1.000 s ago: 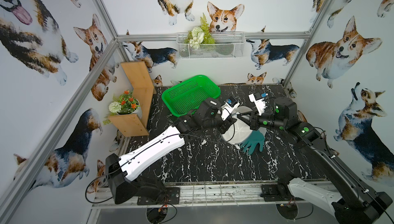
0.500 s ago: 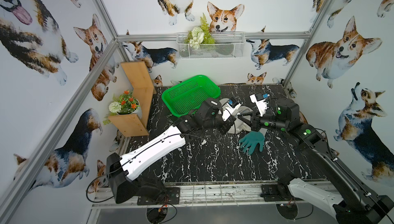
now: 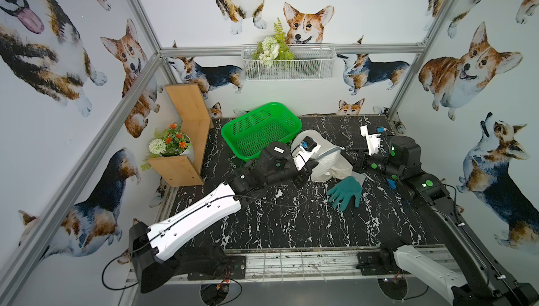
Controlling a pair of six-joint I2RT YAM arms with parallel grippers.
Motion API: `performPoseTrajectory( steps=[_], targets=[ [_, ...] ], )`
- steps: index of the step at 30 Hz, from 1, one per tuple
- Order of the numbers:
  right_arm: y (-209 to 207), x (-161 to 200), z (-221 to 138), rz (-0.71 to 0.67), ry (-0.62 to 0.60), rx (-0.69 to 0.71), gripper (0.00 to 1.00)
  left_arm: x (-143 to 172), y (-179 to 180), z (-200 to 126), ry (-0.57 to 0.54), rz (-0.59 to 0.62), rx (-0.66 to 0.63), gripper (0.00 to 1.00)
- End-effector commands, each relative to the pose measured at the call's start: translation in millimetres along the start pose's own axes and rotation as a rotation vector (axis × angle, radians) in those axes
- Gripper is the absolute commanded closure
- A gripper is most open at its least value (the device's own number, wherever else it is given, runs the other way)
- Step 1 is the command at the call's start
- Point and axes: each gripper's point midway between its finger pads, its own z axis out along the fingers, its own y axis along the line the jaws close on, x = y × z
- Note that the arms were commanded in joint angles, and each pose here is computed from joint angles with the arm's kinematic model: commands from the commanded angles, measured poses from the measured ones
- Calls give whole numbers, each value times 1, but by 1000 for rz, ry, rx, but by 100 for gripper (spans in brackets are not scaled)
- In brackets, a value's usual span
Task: Turn the laundry bag inside out
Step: Zip the zipper on the laundry bag.
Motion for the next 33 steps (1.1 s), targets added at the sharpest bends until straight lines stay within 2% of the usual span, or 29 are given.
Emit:
performPoseTrajectory(
  steps=[1, 4, 8, 10, 12, 14, 15, 20, 28, 33],
  targets=[
    [-10, 5, 2, 44, 1, 30, 100, -34, 5, -14, -174, -15, -31, 100],
    [-7, 8, 4, 63, 7, 1, 100, -35, 7, -20, -212, -35, -43, 100],
    [10, -3, 2, 41, -14, -77, 100, -19, 7, -12, -143, -51, -38, 99],
    [16, -6, 0, 21, -14, -100, 100, -11, 9, -6, -98, -55, -42, 76],
    [21, -8, -1, 1, -11, -120, 100, -2, 11, -1, -50, -53, -54, 48],
    [25, -8, -2, -12, -6, -134, 100, 4, 14, 3, -13, -50, -66, 33],
    [25, -7, -3, -14, -4, -138, 100, 5, 14, 4, -1, -49, -70, 28],
    [31, -6, -4, -22, 6, -165, 100, 13, 15, 11, 42, -52, -70, 19],
    [20, -13, -8, -63, -21, -77, 100, 56, 35, 16, 256, -24, -185, 16],
    [13, -11, -6, -82, -12, -42, 100, 62, 39, 12, 268, -38, -211, 16]
  ],
)
